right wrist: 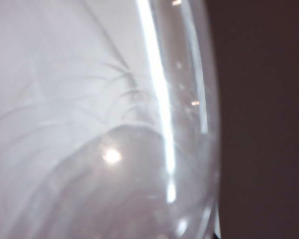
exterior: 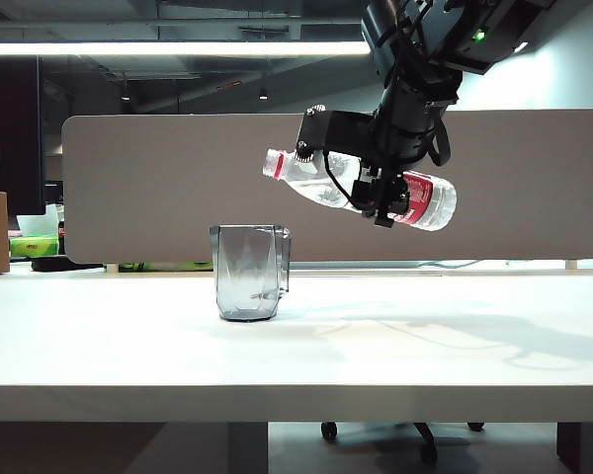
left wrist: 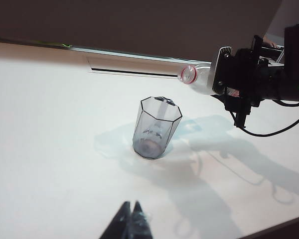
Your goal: Pick up the mineral water bottle on the table and pour water into the mug until it's half full.
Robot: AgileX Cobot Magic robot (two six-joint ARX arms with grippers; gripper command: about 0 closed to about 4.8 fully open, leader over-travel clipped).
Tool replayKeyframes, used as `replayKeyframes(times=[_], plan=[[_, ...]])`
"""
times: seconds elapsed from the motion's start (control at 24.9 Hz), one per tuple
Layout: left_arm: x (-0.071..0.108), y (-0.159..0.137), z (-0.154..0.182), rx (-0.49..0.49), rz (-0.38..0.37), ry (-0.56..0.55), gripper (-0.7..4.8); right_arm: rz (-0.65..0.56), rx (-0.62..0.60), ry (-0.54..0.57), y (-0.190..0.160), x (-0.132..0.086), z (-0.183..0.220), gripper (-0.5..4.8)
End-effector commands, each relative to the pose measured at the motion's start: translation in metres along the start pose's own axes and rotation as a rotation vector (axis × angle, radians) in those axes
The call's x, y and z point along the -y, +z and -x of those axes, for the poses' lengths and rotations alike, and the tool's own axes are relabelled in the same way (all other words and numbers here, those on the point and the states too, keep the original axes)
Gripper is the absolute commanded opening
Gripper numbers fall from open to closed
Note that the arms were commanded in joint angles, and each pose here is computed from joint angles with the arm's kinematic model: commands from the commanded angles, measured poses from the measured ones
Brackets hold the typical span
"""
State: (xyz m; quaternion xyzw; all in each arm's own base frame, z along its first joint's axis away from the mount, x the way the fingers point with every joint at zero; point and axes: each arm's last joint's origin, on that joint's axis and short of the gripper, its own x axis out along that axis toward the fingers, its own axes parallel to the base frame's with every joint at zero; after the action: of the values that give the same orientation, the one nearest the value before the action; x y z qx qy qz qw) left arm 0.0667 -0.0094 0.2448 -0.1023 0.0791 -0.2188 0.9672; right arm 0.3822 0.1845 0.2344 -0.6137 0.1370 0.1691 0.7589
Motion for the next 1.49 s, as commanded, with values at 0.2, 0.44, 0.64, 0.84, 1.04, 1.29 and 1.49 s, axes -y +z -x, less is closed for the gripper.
replayKeyframes(times=[0.2,0.44,0.64,0.84,1.04,1.29,1.49], plan=[[0.0005,0.0019,0.0002,0.011,-0.014,-0.003,-0.05,0.098,0.007,-0.077,0.0069,0.0123,0.004,2.66],[0.0006,0.002,0.0002,0.012,-0.014,-0.006,-0.05,0.137,-0.043,-0.093,0.0055,0.0129,0.0041,2.66],[0.0006,0.002,0.0002,0.012,-0.014,-0.006,-0.05,0.136,-0.08,-0.103,0.0045,0.0131,0.0039,2.66],[0.0006,0.0019,0.0002,0.011,-0.014,-0.006,-0.05,0.156,-0.101,-0.105,0.0038,0.0126,0.0036,2.66],[0.0006,0.0019,0.0002,0.011,-0.014,-0.006,-0.05,0.191,-0.124,-0.111,0.0033,0.0131,0.0038,2.66],[0.0006,0.0019,0.0002,0.011,-0.014,-0.006,-0.05,0.19,-0.131,-0.114,0.0032,0.0133,0.0038,2.66],[0.0006,0.0019,0.0002,0.011,-0.014,-0.006,-0.05,0.189,-0.144,-0.118,0.0028,0.0136,0.004,2.66]])
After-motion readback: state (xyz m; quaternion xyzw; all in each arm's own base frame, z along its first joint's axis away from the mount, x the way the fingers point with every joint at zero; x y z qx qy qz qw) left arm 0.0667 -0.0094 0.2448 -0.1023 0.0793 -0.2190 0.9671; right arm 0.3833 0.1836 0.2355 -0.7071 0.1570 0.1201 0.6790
